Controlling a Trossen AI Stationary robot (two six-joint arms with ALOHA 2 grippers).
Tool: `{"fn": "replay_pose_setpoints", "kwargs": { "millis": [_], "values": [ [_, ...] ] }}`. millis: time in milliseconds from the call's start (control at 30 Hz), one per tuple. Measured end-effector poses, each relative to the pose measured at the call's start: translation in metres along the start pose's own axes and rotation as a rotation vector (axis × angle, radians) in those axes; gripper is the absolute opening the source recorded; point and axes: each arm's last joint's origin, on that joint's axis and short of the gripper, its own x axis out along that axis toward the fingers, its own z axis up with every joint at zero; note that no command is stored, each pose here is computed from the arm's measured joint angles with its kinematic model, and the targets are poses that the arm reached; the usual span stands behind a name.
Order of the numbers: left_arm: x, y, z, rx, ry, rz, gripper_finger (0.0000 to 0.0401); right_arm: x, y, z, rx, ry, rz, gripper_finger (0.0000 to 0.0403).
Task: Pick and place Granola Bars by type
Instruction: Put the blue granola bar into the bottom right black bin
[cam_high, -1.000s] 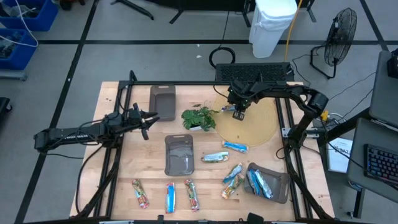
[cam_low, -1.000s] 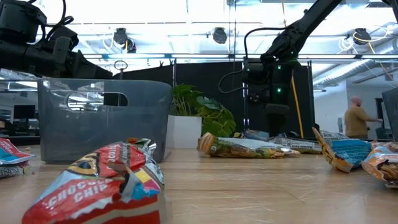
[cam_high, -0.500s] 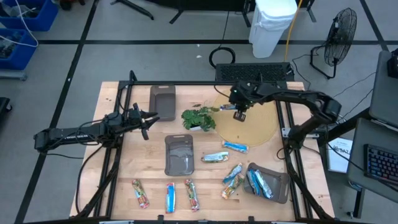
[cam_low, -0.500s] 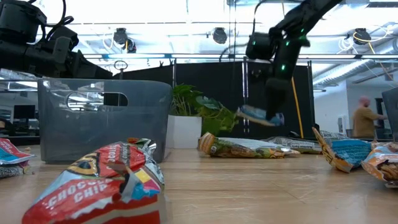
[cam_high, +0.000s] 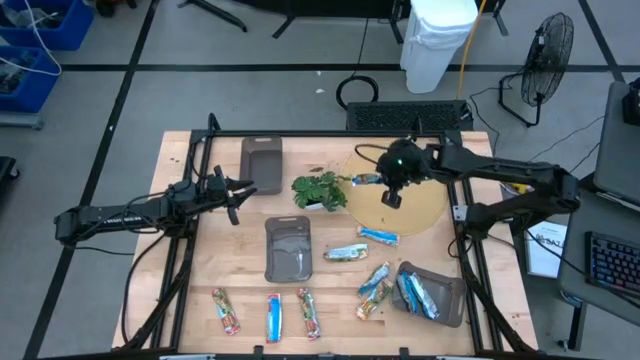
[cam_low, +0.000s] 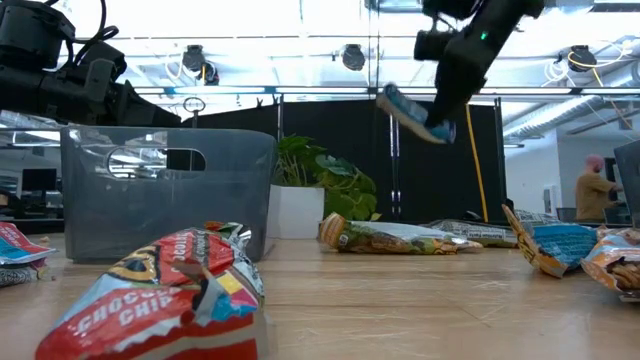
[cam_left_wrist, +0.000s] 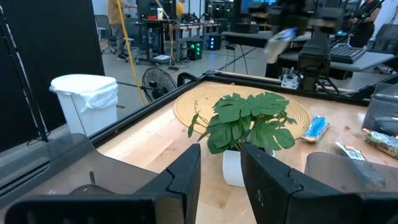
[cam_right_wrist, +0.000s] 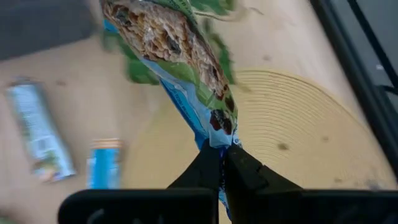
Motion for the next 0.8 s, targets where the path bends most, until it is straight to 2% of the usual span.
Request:
{"fn": "replay_pose_setpoints", "kwargs": {
  "millis": [133, 300, 600, 800],
  "values": [
    [0.0, 0.0, 0.0, 0.0, 0.0, 0.0, 0.0118, -0.011, 0.023, -0.002, -0.011, -0.026, 0.06, 0.0],
    [0.0, 0.0, 0.0, 0.0, 0.0, 0.0, 0.0118, -0.021, 0.05, -0.014, -0.014, 0.041, 0.132, 0.0],
    [0.0, 0.0, 0.0, 0.0, 0.0, 0.0, 0.0118, -0.035, 0.096, -0.035, 0.095, 0.169, 0.225, 0.0],
    [0.0, 0.0, 0.0, 0.0, 0.0, 0.0, 0.0118, -0.048, 0.127, -0.05, 0.225, 0.262, 0.344, 0.0]
  ]
}}
